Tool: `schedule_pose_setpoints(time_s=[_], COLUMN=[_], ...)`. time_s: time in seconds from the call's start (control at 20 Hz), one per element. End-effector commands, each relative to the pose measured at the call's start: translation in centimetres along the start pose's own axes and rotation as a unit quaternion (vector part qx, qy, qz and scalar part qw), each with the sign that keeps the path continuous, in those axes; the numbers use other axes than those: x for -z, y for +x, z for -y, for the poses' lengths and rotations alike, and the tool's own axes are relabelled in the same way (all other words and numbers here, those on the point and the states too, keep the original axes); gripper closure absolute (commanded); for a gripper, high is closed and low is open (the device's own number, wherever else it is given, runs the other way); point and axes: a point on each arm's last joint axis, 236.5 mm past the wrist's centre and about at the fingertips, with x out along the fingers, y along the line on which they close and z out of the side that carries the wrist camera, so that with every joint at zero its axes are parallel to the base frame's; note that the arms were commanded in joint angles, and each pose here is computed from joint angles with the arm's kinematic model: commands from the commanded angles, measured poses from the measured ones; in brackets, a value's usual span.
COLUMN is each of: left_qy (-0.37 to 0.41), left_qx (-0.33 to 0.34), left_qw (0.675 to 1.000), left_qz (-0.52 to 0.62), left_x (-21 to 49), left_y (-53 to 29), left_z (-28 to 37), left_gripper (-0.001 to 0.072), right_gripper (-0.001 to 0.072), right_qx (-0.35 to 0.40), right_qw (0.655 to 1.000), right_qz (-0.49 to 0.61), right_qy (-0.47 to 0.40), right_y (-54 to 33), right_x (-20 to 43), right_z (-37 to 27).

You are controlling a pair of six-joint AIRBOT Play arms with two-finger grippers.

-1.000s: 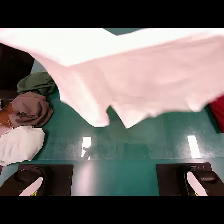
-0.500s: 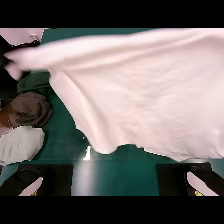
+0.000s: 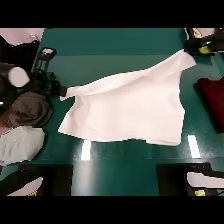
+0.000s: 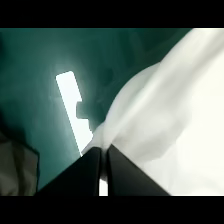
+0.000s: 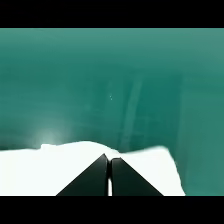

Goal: Fold the shirts.

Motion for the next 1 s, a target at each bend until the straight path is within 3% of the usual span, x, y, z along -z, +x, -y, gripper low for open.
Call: schedule_pose_setpoints(time_s=[0.0, 0.2, 0.25, 0.3, 0.35, 0.4, 0.55, 0.7, 0.95], left_qy=[-0.019, -0.056, -0.068, -0.084, -0.101, -0.112, -0.111, -0.132, -0.149], left_qx=[-0.003, -0.014, -0.018, -0.024, -0.032, -0.039, -0.043, 0.012, 0.032], left_qw=[1.000, 0.998, 0.997, 0.996, 0.994, 0.993, 0.989, 0.975, 0.962], left_qz=[0.023, 0.024, 0.026, 0.023, 0.013, -0.003, -0.086, -0.177, -0.227], left_x=[-1.4, -1.7, -1.9, -2.0, -1.9, -1.4, 2.0, 7.1, 13.5], left_y=[5.4, 7.1, 6.8, 6.4, 5.7, 4.9, 2.1, 1.1, 2.2], left_z=[-0.3, -1.4, -2.3, -3.3, -4.6, -5.8, -8.4, -7.2, -5.5], left_gripper=[0.0679, 0.0678, 0.0594, 0.0322, 0.0139, 0.0155, 0.0156, 0.0155, 0.0155], right_gripper=[0.0691, 0.0690, 0.0683, 0.0532, 0.0251, 0.0135, 0.0137, 0.0139, 0.0140], right_qx=[-0.012, -0.014, -0.013, -0.013, -0.012, -0.010, -0.007, -0.010, -0.015], right_qw=[1.000, 0.998, 0.998, 0.998, 0.998, 0.999, 1.000, 0.999, 0.996], right_qz=[0.017, 0.057, 0.063, 0.063, 0.058, 0.047, 0.001, -0.048, -0.080], right_qy=[0.004, 0.001, 0.001, 0.001, 0.002, 0.003, 0.007, -0.006, -0.018], right_y=[5.7, 6.7, 6.6, 6.4, 6.0, 5.5, 2.5, -0.5, -3.8], right_x=[0.1, -1.7, -2.0, -2.1, -2.2, -2.1, -1.4, 0.8, 4.6], right_z=[-0.6, -1.3, -1.2, -1.1, -0.9, -0.5, 0.6, 0.5, -0.5])
